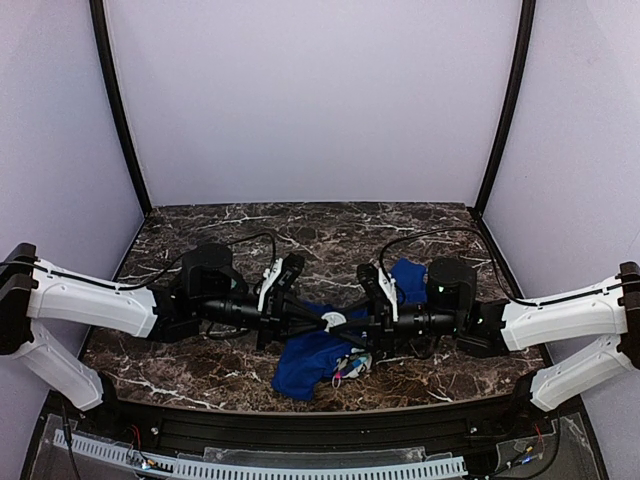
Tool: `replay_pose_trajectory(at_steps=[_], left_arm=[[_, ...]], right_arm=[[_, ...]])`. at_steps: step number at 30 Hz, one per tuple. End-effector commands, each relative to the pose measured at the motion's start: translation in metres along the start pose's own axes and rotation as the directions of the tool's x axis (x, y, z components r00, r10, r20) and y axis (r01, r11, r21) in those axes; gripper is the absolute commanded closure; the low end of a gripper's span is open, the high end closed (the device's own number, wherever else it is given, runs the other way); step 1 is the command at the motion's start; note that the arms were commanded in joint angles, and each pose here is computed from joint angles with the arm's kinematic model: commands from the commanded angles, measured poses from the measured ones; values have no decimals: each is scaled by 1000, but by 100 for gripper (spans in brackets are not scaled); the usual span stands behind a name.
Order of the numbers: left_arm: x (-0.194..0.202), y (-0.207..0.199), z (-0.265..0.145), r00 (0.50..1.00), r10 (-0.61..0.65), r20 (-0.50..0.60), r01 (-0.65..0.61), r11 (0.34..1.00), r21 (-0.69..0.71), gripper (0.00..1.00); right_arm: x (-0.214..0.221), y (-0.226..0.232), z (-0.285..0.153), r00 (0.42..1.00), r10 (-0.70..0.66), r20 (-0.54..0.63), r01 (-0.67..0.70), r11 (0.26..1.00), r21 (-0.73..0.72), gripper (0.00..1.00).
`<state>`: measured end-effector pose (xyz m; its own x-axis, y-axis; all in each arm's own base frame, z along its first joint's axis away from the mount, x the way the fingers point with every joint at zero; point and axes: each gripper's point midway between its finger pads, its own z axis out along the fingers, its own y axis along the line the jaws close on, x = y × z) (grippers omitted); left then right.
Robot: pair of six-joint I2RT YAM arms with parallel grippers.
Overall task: Remove the brooch from the garment
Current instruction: Close the brooch securely.
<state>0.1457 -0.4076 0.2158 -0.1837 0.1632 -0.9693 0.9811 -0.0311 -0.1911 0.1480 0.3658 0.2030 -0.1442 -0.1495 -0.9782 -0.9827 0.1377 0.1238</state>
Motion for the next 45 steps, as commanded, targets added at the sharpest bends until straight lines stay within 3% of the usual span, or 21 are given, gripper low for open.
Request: replay_pose_trajectory(at_steps=[1, 26, 45], left_arm=[[-3, -10, -3, 1000, 10, 1, -10, 999, 39, 99], [-1, -12, -3, 1000, 15, -7, -14, 998, 55, 99], [-4, -11, -8, 1000, 27, 7, -27, 999, 25, 99]], right_arm=[[-20, -5, 3, 999, -10, 52, 9, 999, 34, 70], [-21, -30, 8, 996, 70, 51, -77, 985, 152, 91], [-21, -50, -1, 986, 137, 93, -155, 961, 228, 98]])
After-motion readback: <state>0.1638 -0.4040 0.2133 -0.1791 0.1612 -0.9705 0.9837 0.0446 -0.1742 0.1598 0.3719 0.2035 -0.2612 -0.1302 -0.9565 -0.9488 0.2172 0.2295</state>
